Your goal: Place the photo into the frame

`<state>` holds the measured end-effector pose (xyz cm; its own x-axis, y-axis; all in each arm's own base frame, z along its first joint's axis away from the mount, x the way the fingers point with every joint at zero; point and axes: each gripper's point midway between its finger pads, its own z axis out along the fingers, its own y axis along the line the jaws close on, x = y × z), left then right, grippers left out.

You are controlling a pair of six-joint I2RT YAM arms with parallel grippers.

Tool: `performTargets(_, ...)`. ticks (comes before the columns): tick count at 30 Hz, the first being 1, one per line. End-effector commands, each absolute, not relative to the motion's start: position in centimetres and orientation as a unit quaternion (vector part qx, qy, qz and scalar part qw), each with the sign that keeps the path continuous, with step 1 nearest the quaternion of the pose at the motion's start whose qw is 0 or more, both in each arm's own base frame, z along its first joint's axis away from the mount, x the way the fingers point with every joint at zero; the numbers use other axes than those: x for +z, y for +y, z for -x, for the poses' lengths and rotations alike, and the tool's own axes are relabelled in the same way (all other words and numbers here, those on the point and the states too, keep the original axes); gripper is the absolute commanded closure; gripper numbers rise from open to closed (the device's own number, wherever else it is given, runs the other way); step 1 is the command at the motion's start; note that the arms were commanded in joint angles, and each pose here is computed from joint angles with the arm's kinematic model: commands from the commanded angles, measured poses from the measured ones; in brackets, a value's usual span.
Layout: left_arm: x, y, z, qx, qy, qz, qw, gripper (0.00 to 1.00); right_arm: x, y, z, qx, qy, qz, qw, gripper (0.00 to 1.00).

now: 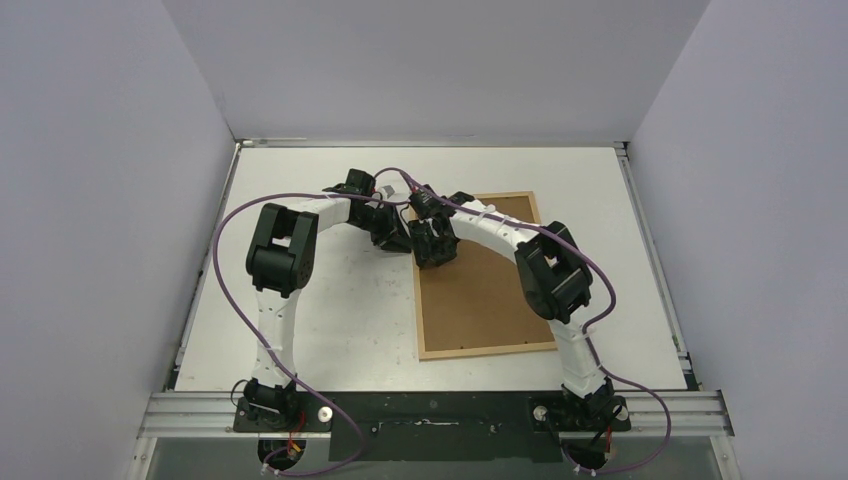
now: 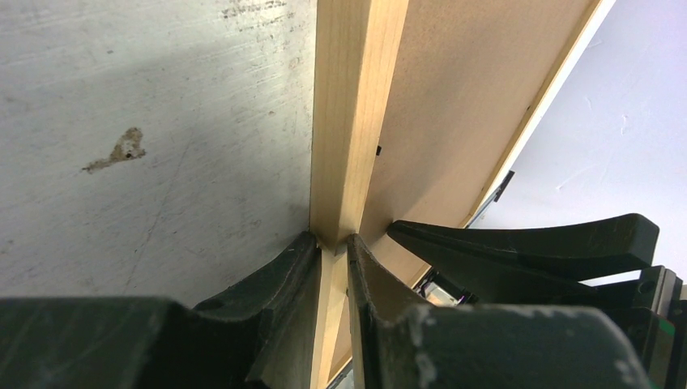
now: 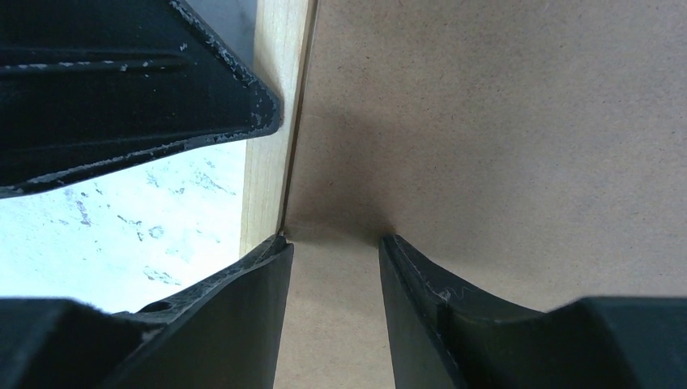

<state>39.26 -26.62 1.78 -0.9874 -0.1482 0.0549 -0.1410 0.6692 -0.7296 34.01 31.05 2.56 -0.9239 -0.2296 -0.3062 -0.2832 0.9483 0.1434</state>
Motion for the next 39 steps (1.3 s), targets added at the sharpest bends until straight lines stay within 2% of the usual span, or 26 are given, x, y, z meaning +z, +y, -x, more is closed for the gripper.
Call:
performTargets(1, -2.7, -24.2, -37.3, -0.325, 0.941, 0.092, -0.026, 0.82, -5.2, 27.7, -32.0, -0.016, 0.985, 0.147, 0.092, 0.56)
performTargets(13, -2.8, -23.7, -37.3, -0.324, 0.941, 0.095, -0.029, 0.82, -6.2, 27.1, -31.5, -0.062, 0.979, 0.17, 0.091, 0.59)
performTargets(27, -2.0, -23.0, -37.9, -0.329, 0.939, 0.1, -0.021, 0.82, -7.3, 26.6, -30.5, -0.114, 0.969, 0.203, 0.086, 0.59)
performTargets(31, 0.1, -22.5, -39.7, -0.353, 0.93, 0.104, 0.006, 0.82, -3.7, 28.3, -32.1, -0.072, 0.97, 0.194, 0.132, 0.57)
performTargets(39, 4.2, -21.5, -43.8, -0.399, 0.908, 0.116, 0.062, 0.81, 8.4, 31.3, -38.7, 0.097, 0.953, 0.09, 0.273, 0.52)
